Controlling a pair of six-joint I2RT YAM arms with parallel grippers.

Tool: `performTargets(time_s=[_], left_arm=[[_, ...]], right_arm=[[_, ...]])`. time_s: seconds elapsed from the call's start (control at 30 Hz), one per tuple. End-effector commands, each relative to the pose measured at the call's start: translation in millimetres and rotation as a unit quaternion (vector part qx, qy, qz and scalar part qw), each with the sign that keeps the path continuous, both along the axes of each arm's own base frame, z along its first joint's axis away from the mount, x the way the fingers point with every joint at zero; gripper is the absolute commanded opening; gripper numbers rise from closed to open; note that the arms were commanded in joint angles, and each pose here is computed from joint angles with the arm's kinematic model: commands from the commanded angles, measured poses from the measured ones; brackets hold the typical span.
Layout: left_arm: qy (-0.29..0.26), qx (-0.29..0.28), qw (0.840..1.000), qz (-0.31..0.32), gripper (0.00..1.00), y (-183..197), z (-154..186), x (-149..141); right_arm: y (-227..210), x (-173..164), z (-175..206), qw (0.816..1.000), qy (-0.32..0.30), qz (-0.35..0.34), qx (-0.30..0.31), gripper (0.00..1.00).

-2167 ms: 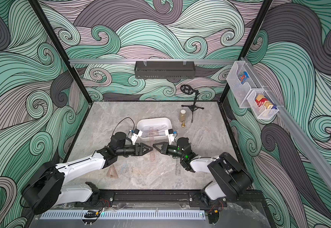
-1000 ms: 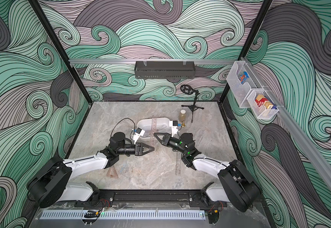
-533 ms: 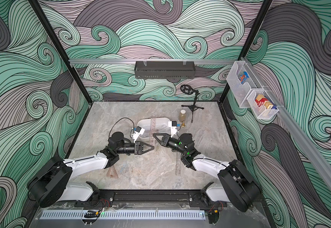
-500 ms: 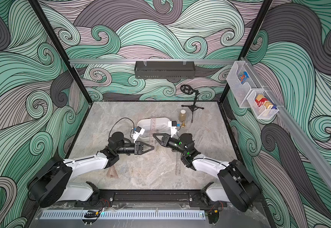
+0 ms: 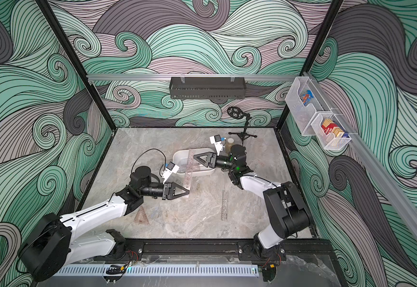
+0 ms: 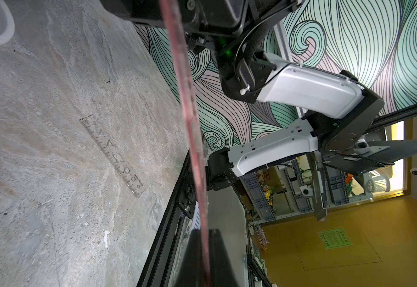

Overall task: Put the scattered rulers into the storage box
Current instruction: Pick up the ruler from the center of the board.

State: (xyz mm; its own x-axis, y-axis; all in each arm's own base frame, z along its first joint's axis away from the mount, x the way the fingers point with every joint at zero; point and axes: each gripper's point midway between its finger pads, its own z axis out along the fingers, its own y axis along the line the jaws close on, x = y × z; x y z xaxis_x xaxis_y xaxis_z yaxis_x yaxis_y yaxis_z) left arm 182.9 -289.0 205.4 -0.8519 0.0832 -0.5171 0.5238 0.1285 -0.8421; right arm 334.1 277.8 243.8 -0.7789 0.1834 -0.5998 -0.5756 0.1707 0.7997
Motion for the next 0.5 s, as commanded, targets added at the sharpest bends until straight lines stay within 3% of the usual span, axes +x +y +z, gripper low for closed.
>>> performTargets(time_s=[0.0, 0.27, 0.47], left_arm=[[-0.006, 0.011, 1.0, -0.019, 0.0, 5, -6, -8], [-0.001, 0.011, 1.0, -0.028, 0.0, 4, -8, -9], [-0.002, 0.014, 1.0, -0.027, 0.0, 4, -8, -9]], right_arm=[[6, -10, 11, 0.999, -0.017, 0.047, 0.012, 0.6], [12, -15, 34, 0.997, -0.024, 0.066, 0.042, 0.5], [13, -14, 45, 0.995, -0.026, 0.075, 0.058, 0.32]])
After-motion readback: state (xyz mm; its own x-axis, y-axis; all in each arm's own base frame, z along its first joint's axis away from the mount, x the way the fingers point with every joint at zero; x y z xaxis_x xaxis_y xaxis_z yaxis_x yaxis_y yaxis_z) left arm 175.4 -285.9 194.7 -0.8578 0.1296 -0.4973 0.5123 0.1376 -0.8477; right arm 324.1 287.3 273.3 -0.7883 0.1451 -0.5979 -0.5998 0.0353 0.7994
